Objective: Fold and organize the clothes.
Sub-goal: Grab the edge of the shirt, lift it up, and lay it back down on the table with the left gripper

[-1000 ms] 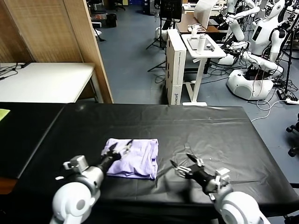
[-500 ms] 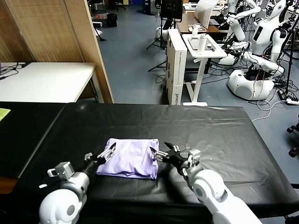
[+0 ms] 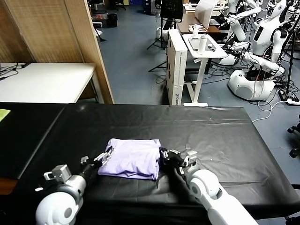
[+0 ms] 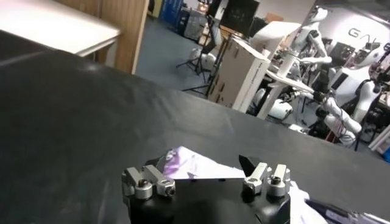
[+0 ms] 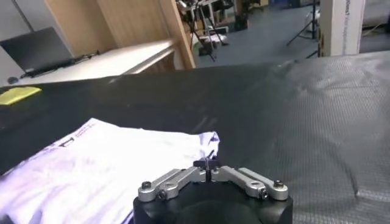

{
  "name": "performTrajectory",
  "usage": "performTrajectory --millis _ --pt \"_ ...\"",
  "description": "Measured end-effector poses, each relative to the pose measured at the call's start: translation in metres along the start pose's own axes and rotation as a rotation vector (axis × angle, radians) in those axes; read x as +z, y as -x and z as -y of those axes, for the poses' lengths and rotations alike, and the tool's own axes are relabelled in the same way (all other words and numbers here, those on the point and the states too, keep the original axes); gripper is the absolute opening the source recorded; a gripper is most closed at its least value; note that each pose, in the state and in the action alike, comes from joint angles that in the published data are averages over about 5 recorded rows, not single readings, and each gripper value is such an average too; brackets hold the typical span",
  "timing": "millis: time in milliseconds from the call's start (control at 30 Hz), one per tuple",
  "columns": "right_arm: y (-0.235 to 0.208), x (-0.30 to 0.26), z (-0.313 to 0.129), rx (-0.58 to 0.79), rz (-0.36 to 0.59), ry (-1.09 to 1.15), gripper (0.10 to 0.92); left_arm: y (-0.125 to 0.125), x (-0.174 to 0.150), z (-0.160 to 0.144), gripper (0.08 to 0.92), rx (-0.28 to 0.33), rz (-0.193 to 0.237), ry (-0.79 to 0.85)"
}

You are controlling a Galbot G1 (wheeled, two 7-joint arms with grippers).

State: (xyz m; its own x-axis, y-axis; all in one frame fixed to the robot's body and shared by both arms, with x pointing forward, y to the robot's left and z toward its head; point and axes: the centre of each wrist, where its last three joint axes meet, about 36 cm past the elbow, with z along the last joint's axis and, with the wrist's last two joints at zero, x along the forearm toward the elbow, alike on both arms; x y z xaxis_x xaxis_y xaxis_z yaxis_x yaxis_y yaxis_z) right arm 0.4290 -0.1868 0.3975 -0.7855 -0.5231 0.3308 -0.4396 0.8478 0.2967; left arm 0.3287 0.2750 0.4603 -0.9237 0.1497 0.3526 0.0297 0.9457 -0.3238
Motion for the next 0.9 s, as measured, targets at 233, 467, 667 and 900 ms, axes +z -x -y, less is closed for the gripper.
performTrajectory --millis 233,467,667,900 --pt "-0.027 -0.015 0.002 -0.024 0.090 0.007 0.776 0.013 0.006 -0.020 0.907 0.060 0.105 0.038" --pt "-0.065 -0.022 0.004 -0.001 0.126 0.021 0.905 0.029 0.034 -0.039 0.907 0.081 0.102 -0.041" --pt "-0.094 -0.031 0.005 0.021 0.155 0.018 0.907 0.040 0.053 -0.046 0.907 0.093 0.075 -0.161" --pt "-0.110 -0.033 0.002 0.034 0.171 0.018 0.907 0.048 0.069 -0.049 0.907 0.090 0.045 -0.219"
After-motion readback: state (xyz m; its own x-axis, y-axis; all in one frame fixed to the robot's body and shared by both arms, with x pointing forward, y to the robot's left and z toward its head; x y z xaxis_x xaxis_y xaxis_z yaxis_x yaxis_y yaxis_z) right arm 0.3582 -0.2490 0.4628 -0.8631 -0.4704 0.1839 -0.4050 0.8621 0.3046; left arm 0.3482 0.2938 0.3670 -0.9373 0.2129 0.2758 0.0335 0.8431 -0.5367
